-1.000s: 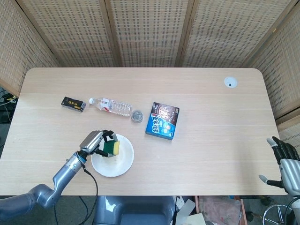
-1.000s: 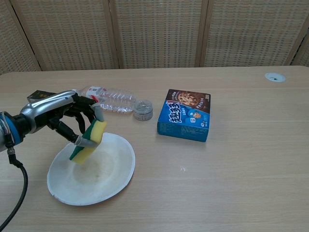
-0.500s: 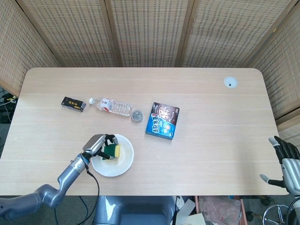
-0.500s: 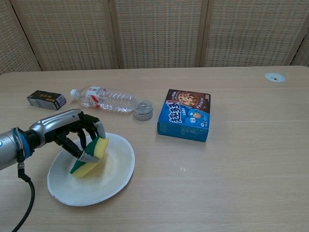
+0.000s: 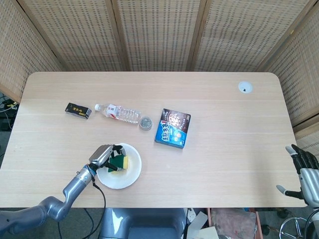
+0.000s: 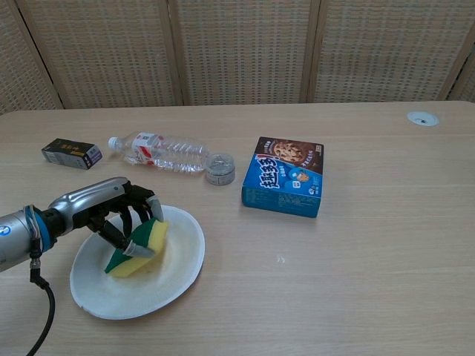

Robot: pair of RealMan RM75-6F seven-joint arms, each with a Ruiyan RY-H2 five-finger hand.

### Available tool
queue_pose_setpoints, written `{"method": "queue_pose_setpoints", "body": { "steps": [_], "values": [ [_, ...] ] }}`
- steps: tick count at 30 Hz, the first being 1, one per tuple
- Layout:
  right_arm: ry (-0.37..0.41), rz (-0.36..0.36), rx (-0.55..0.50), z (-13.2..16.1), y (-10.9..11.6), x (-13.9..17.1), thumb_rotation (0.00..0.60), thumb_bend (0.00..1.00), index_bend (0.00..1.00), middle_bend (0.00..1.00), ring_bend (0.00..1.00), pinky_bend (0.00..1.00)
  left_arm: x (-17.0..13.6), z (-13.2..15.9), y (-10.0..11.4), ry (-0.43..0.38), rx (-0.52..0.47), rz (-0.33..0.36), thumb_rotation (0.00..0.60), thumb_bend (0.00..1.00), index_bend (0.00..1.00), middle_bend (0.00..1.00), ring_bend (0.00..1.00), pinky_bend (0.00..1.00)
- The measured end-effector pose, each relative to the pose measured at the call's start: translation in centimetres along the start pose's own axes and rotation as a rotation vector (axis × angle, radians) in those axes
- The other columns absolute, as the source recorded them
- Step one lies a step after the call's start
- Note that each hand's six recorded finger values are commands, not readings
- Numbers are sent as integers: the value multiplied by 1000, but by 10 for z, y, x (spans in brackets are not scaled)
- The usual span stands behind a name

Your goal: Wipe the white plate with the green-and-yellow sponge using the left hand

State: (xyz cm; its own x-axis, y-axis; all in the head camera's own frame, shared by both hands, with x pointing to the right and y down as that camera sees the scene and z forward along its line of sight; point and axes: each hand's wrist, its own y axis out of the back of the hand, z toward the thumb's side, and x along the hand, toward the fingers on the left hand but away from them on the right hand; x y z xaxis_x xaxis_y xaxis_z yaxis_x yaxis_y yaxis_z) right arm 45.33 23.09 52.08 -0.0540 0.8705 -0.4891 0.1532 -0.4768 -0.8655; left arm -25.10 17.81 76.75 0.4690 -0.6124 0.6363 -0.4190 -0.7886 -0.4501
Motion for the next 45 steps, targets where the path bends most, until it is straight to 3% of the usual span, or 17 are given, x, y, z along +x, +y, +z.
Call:
{"method": "queue_pose_setpoints", "body": {
  "steps": [10, 15, 19, 32, 45],
  "values": [
    [1, -2, -4, 0, 1, 1, 600, 0, 0, 0, 0, 0, -4, 22, 25, -86, -35, 82, 600, 104, 570, 477, 401, 477],
    [6, 2, -3, 1, 0, 1, 600, 0, 0, 0, 0, 0, -4, 34, 37, -128, 15, 121, 600, 105, 570, 481, 406, 476],
    [5, 2, -2, 1, 0, 0, 600, 0, 0, 0, 0, 0, 2, 35, 31, -119, 70, 100, 600, 104, 570, 481, 406, 473],
    [0, 1, -7, 0, 1, 0, 600, 0, 0, 0, 0, 0, 16, 25, -11, -81, 100, 28, 600, 105, 570, 481, 406, 472],
    [2, -5, -13, -1, 3, 1, 600, 0, 0, 0, 0, 0, 16, 25, -11, -90, 103, 37, 600, 105, 570, 481, 406, 472]
  ]
}}
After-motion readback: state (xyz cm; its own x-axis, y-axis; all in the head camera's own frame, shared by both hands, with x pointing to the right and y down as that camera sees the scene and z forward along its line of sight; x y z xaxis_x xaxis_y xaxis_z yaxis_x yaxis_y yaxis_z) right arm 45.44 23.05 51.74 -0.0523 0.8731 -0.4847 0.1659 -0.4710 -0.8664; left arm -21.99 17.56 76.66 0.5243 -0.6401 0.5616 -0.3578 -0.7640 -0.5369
